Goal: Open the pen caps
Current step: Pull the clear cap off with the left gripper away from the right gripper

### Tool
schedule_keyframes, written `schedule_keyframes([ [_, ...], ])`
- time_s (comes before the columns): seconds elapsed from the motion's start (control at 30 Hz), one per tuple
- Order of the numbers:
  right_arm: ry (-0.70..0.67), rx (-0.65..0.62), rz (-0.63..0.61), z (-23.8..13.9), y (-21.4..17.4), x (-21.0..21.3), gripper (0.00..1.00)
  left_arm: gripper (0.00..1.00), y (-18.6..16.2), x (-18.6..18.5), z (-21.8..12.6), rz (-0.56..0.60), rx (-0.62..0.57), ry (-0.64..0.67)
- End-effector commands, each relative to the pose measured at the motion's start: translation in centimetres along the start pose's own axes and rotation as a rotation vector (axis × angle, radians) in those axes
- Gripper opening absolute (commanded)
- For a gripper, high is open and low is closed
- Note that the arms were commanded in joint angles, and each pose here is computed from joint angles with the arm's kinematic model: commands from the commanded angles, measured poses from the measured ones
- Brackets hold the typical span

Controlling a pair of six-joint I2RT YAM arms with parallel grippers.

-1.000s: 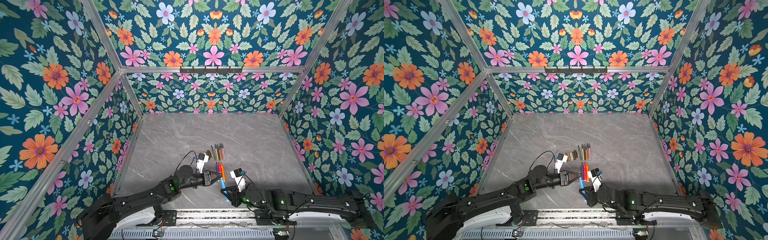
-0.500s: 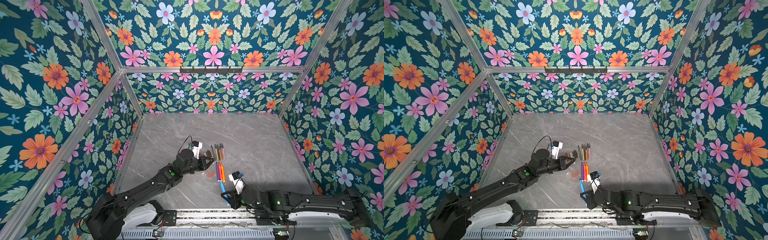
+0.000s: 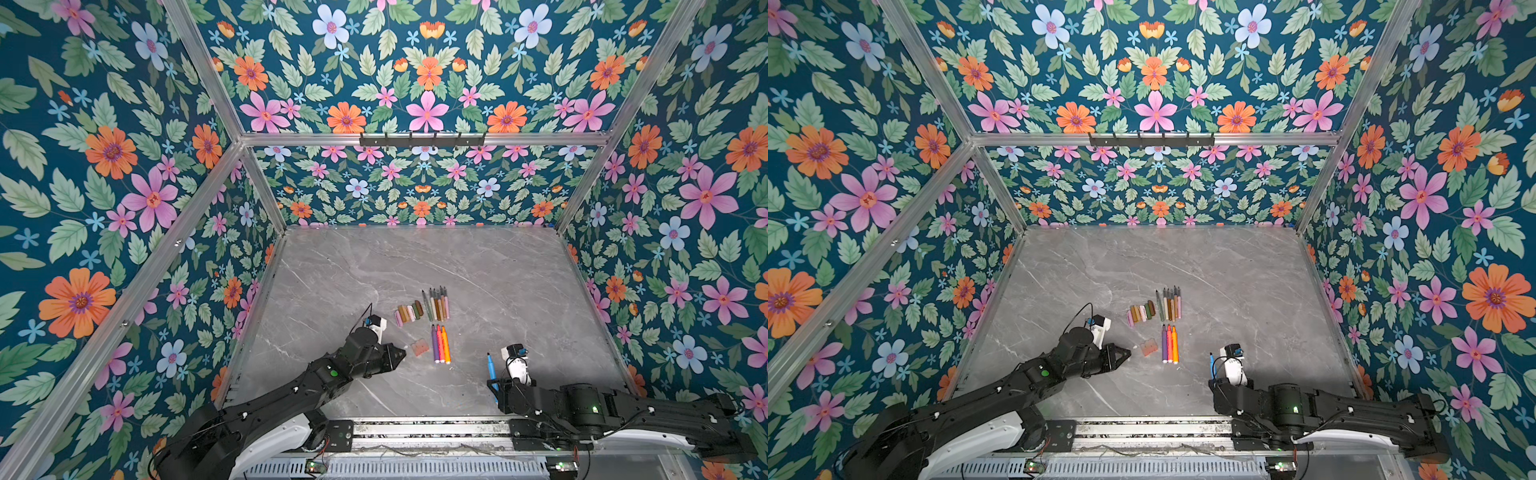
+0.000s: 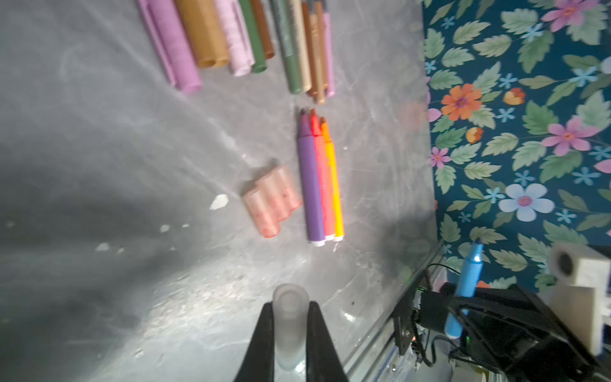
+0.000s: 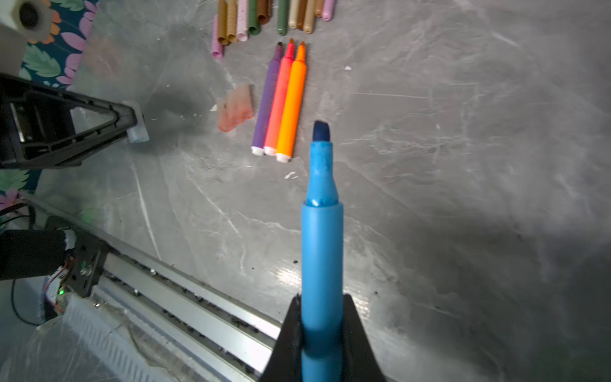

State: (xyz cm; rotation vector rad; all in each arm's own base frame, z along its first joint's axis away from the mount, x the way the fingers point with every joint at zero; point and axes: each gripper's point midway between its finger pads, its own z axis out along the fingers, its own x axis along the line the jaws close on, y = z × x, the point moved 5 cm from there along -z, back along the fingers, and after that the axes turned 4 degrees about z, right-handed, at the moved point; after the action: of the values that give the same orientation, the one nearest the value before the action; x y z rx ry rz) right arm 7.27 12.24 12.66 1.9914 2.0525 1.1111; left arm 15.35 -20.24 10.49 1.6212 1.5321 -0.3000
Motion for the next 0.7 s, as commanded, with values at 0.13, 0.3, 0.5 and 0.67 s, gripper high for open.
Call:
schedule_keyframes([
  [0.13, -0.025, -0.043, -0.013, -0.3, 0.1, -2.1, 0.0, 0.0, 0.2, 0.4, 1.7, -0.012, 0.0, 0.004],
  [0.3, -0.005, -0.028, -0.025, -0.2, -0.1, -1.9, 0.0, 0.0, 0.0, 0.7, 2.8, -0.017, 0.026, 0.017],
  [0.5, -0.012, -0.033, -0.023, -0.2, -0.1, -2.0, 0.0, 0.0, -0.1, 0.9, 3.7, -0.031, 0.038, 0.009],
  [0.67, -0.011, -0.028, -0.021, -0.2, -0.2, -1.9, 0.0, 0.0, -0.1, 1.2, 3.9, -0.038, 0.028, 0.019],
])
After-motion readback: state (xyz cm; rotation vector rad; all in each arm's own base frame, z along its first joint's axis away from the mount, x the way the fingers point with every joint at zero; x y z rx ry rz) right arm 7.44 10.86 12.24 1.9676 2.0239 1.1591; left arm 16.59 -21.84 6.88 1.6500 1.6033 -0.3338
